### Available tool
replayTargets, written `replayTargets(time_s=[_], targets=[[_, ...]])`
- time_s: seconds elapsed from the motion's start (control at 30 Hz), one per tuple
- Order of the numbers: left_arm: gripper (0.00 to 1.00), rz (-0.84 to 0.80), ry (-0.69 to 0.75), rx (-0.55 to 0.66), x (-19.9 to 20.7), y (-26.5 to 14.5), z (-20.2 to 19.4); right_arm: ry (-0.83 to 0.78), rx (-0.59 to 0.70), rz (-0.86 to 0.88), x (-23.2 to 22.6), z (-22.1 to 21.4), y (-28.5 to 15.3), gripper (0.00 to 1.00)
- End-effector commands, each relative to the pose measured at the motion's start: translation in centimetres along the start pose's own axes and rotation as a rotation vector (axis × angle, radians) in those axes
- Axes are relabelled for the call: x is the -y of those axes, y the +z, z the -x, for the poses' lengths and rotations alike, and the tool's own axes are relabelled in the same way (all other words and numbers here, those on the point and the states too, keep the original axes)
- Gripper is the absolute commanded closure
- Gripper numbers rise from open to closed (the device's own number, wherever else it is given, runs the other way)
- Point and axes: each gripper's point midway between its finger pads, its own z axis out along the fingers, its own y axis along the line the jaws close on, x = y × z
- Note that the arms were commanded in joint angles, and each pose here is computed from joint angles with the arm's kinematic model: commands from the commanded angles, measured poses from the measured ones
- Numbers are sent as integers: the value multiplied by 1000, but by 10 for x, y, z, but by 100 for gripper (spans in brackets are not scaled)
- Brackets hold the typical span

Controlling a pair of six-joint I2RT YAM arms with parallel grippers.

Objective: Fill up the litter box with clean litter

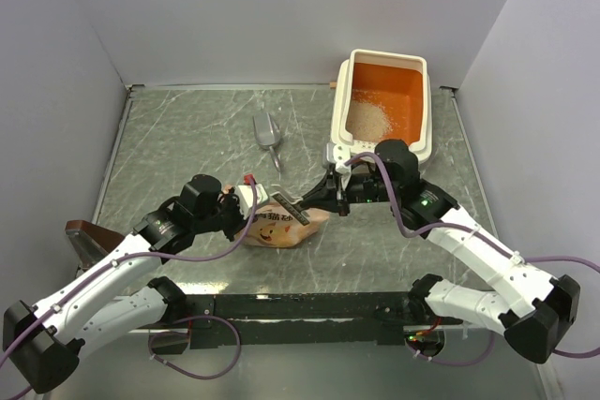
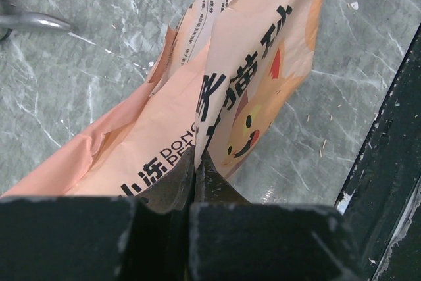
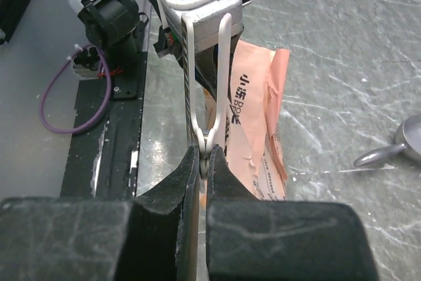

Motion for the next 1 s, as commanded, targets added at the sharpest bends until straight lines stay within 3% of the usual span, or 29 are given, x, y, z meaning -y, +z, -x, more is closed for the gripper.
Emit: replayTargets(time_s=[0.0, 0.63, 0.97], targets=[[99, -34, 53, 202, 5, -9, 52, -103, 46, 28, 5, 20, 5, 100], [99, -17, 47, 210, 2, -12, 56, -86, -143, 5, 20, -40, 20, 100], [99, 23, 25, 205, -5, -14, 58, -130, -401, 43, 14, -64, 21, 100]])
